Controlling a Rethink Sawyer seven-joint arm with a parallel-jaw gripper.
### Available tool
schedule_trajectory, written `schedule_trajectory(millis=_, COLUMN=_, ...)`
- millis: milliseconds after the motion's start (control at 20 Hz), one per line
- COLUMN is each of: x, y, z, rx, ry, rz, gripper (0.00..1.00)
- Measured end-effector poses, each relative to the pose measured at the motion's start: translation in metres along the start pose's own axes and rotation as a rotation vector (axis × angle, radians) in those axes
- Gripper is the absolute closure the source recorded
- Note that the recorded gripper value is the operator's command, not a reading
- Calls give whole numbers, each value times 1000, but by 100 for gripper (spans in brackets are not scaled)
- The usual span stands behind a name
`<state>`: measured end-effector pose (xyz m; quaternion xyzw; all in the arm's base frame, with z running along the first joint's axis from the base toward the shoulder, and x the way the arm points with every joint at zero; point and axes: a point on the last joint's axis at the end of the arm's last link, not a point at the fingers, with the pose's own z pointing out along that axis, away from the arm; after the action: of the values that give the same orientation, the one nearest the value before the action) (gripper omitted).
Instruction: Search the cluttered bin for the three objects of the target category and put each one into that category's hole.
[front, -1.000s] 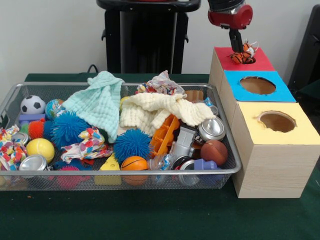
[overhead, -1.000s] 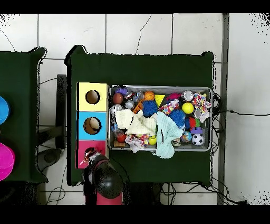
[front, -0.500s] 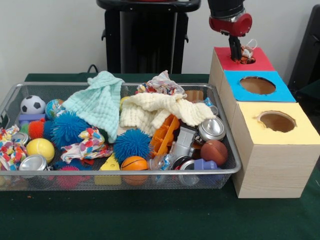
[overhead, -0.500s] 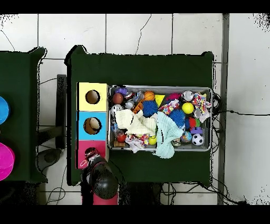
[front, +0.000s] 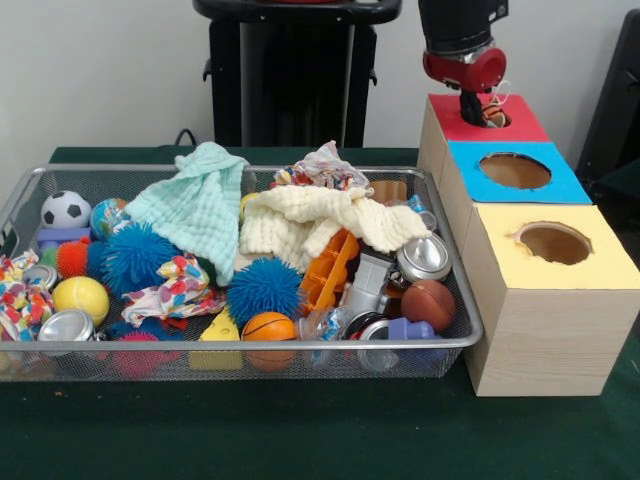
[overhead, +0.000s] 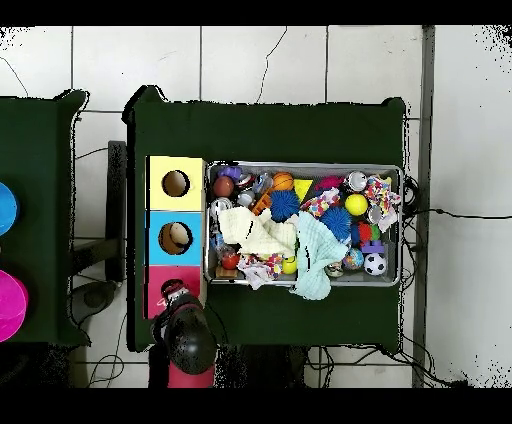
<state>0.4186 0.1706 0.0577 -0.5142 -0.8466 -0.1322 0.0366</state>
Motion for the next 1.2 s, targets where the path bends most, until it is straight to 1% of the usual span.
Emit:
schedule_trajectory(millis=150, x=-1, y=0, z=0, rx=2, ry=0, rz=-4, gripper=100)
schedule_trajectory(millis=200, x=-1, y=1, z=-2, rx=6, ry=2, rz=-14, gripper=100)
schedule_trajectory(millis=250, x=-3, y=4, z=-8, rx=15, ry=11, rz=-42, gripper=100)
schedule_trajectory(millis=400, x=-8, y=7, z=-15, rx=24, ry=20, rz=-72, gripper=100)
schedule_trajectory(millis=450, x=-10, y=9, z=-19, rx=28, ry=26, rz=-88, gripper=100)
schedule_trajectory(millis=500, x=-14, y=13, z=-28, rx=32, ry=34, rz=-117, gripper=100)
schedule_trajectory(millis=600, x=-19, y=16, z=-38, rx=34, ry=40, rz=-145, gripper=100)
schedule_trajectory(millis=700, x=-22, y=17, z=-44, rx=32, ry=39, rz=-155, gripper=100)
schedule_trajectory(millis=750, x=-28, y=19, z=-52, rx=29, ry=34, rz=-162, gripper=100)
schedule_trajectory(millis=950, x=-40, y=21, z=-69, rx=14, ry=18, rz=-165, gripper=100)
schedule_trajectory(millis=1000, x=-45, y=22, z=-76, rx=8, ry=13, rz=-167, gripper=100)
schedule_trajectory(millis=1200, x=-53, y=24, z=-87, rx=2, ry=17, rz=-182, gripper=100)
